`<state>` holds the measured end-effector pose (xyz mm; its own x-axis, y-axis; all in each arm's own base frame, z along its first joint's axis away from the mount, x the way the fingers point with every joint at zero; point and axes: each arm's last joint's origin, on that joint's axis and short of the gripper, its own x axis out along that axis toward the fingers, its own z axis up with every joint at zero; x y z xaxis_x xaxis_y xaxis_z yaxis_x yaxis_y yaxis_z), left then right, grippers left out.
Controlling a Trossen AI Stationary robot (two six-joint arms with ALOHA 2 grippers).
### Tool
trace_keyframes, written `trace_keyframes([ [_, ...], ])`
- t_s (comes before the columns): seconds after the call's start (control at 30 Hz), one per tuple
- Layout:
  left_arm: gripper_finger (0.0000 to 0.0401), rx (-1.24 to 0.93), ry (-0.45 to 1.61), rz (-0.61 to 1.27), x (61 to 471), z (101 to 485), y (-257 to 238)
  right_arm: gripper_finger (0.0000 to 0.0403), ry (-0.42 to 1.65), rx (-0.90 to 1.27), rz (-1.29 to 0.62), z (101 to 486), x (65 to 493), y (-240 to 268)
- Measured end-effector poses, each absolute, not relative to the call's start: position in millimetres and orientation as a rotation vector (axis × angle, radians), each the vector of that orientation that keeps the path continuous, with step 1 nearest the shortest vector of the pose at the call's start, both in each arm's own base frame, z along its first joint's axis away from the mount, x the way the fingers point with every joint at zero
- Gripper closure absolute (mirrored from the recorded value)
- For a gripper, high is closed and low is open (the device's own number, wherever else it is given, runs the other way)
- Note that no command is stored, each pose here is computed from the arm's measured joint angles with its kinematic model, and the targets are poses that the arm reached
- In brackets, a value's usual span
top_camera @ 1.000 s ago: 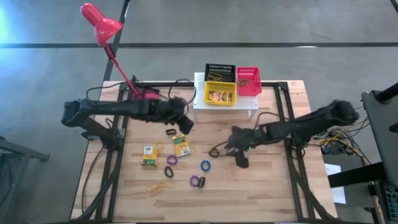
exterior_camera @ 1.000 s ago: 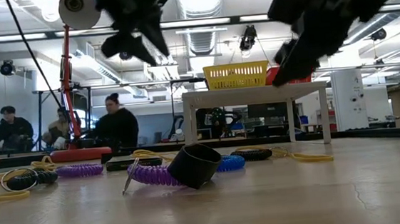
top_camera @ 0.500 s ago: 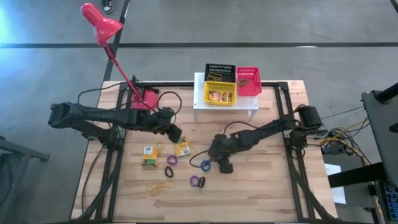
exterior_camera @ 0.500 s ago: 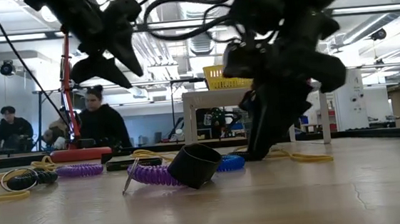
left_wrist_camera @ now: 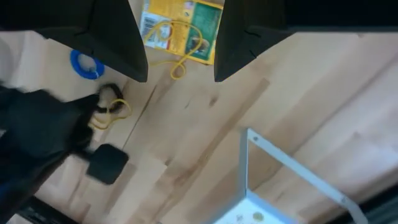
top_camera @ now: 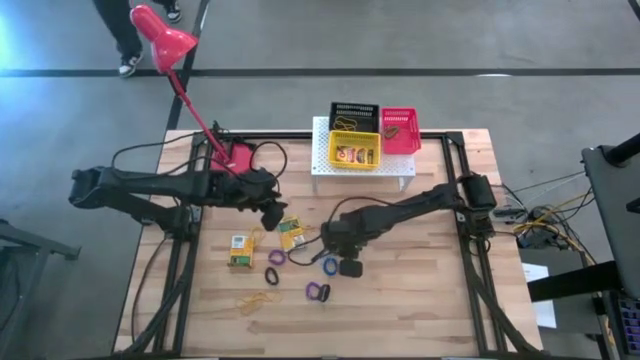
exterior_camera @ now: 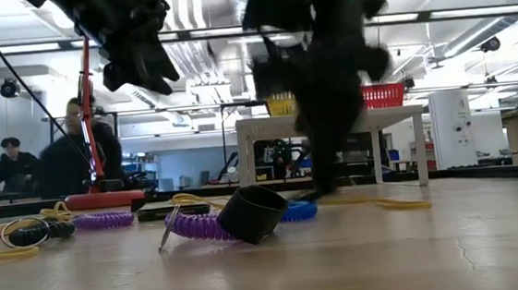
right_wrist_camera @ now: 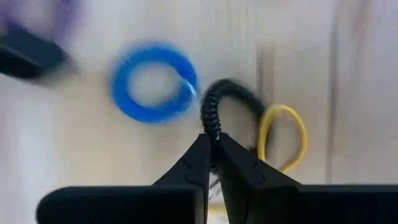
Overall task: Pick & Place Office Desk Supplies
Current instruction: Put the black spring keychain in the red bin on the shelf
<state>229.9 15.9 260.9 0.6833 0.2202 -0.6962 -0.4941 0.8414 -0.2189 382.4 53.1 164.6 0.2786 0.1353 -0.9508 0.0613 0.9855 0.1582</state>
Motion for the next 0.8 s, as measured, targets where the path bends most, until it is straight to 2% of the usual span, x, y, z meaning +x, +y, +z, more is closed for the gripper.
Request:
trace_keyframes([
  [0.23,0.0211,-0.313,0.7,0.374,224.2,267.8,17.6,0.039,1.183,0.254,0.008,264.1,376.3,32.4],
  [0.4,0.0211,-0.294,0.691,0.366,221.8,270.6,17.9,0.039,0.947,0.34,-0.05,344.9,353.1,0.6],
  [0.5,0.0211,-0.295,0.684,0.365,221.1,271.7,17.8,0.039,0.827,0.371,-0.107,379.9,334.8,-25.9],
  [0.67,0.0211,-0.303,0.68,0.367,220.4,272.4,17.8,0.039,0.66,0.463,-0.283,421.1,291.5,-80.0],
  [0.8,0.0211,-0.323,0.682,0.376,219.6,272.2,17.8,0.039,0.663,0.534,-0.466,422.2,260.5,-125.6],
])
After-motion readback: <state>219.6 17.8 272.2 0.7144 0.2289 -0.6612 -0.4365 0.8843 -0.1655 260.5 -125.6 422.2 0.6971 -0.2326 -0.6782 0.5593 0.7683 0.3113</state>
